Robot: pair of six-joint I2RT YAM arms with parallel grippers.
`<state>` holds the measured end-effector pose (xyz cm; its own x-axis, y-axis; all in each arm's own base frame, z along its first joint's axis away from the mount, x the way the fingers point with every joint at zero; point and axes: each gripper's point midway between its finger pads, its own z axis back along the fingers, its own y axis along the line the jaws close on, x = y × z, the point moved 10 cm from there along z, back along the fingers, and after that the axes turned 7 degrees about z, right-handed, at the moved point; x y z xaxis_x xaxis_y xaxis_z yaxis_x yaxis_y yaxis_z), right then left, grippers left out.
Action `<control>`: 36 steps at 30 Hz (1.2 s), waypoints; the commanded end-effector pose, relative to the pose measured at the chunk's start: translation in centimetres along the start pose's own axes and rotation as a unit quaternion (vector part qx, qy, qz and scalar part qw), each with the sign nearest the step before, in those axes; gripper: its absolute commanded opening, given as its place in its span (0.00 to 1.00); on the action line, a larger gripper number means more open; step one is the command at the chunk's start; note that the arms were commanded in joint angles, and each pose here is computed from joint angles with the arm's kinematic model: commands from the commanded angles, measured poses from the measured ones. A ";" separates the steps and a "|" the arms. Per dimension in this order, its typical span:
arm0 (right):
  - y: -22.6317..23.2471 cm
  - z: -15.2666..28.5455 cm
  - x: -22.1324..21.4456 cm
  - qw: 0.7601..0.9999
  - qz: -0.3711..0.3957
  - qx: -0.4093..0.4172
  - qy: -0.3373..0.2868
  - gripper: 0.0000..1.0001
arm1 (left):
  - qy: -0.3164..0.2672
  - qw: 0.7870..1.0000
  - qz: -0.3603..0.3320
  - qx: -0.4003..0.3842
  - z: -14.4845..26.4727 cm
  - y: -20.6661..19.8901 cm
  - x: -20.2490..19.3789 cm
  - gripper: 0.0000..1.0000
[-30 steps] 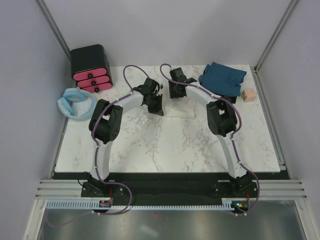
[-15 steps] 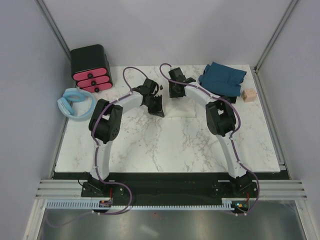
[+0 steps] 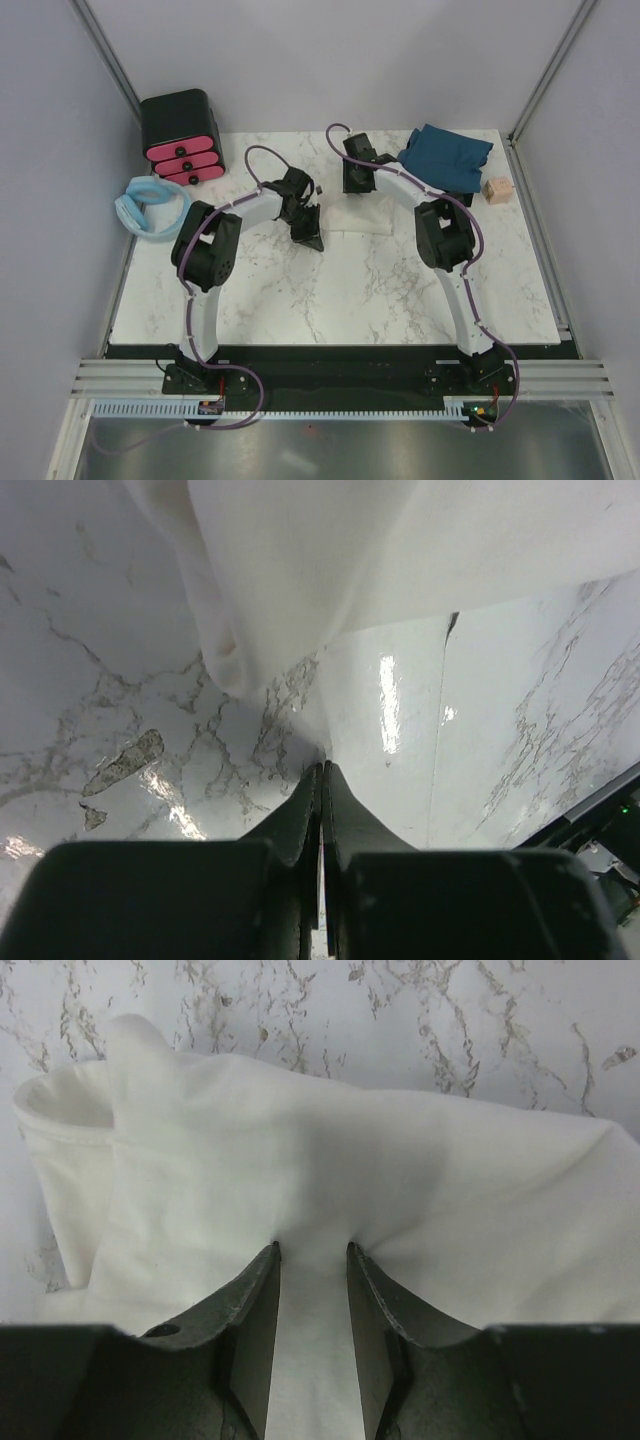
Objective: Fold and stack the t-shirts
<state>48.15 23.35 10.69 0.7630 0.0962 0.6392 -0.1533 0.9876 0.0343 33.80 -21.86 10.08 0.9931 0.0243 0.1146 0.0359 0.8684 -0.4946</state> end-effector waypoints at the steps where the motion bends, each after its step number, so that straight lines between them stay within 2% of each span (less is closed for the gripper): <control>1: -1.5 1.6 -0.9 0.999 0.006 -0.002 0.043 0.42 | 0.023 0.998 0.002 0.059 0.9 1.3 -1.9 0.04; 3: -1.4 3.5 0.2 1.000 0.004 0.007 0.021 0.44 | -0.009 0.999 -0.006 0.053 2.8 0.4 -1.3 0.13; 6: -1.2 8.2 2.9 0.999 -0.003 0.034 -0.034 0.45 | -0.060 0.997 -0.012 0.044 5.6 -0.9 -0.2 0.18; 8: -1.0 8.9 2.8 0.999 0.006 0.040 -0.031 0.45 | -0.089 0.995 -0.016 0.042 6.9 -1.5 0.4 0.19; 12: -0.9 7.2 0.1 0.999 0.019 0.039 0.025 0.43 | -0.136 0.990 -0.022 0.028 9.3 -2.9 1.8 0.19; 23: 1.2 5.9 -7.7 0.987 0.060 0.062 0.137 0.41 | -0.163 0.986 0.002 0.035 11.7 -2.7 2.3 0.19; 28: 2.2 6.6 -12.3 0.976 0.081 0.064 0.190 0.39 | -0.176 0.984 0.001 0.040 12.6 -2.7 2.3 0.19; 36: 3.7 11.6 -17.0 0.970 0.081 0.084 0.215 0.38 | -0.179 0.983 0.002 0.049 13.1 -2.2 1.4 0.19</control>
<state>33.33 24.55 11.21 0.8236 0.2845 0.4906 -0.3630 0.9291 0.0704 34.55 -18.00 20.58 0.9148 0.1537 0.3735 0.0119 0.9141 -0.4054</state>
